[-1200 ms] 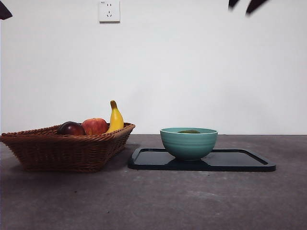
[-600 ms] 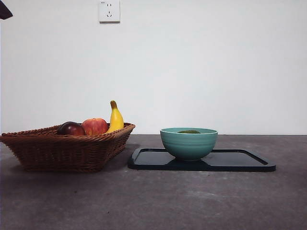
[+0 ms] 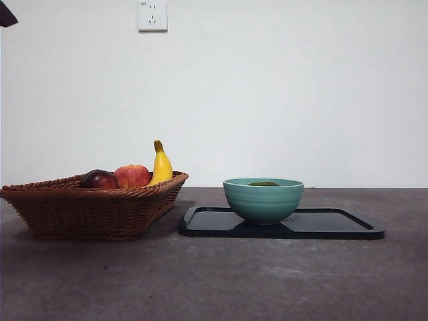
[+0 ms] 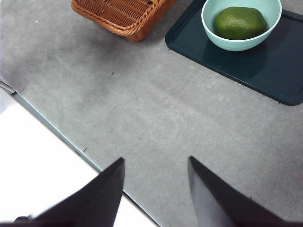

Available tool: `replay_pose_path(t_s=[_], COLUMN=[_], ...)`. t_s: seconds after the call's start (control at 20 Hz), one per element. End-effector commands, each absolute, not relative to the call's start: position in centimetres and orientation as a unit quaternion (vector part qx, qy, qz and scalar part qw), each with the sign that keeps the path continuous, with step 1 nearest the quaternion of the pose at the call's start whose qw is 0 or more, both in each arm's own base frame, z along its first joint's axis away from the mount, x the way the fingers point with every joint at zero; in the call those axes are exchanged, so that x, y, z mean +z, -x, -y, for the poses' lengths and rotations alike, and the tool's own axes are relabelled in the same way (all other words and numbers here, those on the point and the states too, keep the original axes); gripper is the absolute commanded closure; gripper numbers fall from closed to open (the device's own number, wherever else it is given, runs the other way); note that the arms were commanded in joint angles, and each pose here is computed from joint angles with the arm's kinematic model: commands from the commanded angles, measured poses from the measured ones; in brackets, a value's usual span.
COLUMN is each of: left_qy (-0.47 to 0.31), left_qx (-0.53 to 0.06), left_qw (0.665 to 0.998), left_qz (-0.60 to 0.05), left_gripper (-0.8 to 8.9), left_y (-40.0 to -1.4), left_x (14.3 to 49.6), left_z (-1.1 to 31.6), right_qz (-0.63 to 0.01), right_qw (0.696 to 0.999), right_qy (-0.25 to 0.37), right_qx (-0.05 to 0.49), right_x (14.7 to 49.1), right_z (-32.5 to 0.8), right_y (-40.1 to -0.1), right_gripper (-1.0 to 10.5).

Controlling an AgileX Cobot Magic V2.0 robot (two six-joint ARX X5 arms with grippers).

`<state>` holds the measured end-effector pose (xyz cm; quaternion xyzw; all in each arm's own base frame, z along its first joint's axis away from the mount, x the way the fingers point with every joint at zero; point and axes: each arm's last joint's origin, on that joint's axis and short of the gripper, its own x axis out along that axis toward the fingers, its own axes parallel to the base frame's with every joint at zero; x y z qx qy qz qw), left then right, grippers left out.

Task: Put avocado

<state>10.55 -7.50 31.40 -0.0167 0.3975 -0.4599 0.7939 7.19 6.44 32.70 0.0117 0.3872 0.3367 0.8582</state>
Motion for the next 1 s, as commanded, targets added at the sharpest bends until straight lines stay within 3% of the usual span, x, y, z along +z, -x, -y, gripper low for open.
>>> replay_pose_path(t_s=[0.05, 0.1, 0.2, 1.0], left_qy=[0.011, 0.011, 0.010, 0.011], left_qx=[-0.467, -0.467, -0.468, -0.467], left_qw=[0.794, 0.794, 0.794, 0.793], left_qz=[-0.389, -0.389, -0.389, -0.390], left_gripper=[5.34, 6.08, 8.14, 8.05], left_y=[-10.60, -10.60, -10.60, -10.59], left_x=[31.65, 31.65, 31.65, 31.65], left_z=[7.62, 7.62, 7.62, 7.61], right_qz=[-0.383, -0.383, -0.383, -0.381], right_qw=[0.859, 0.859, 0.859, 0.859], right_qy=[-0.017, -0.017, -0.016, -0.017], right_qx=[0.341, 0.340, 0.341, 0.340], right_x=[32.99, 32.99, 32.99, 33.02], right_z=[-6.58, -6.58, -6.58, -6.59], right_y=[-7.22, -7.22, -7.22, -7.24], right_gripper=[7.3, 7.6, 9.4, 9.4])
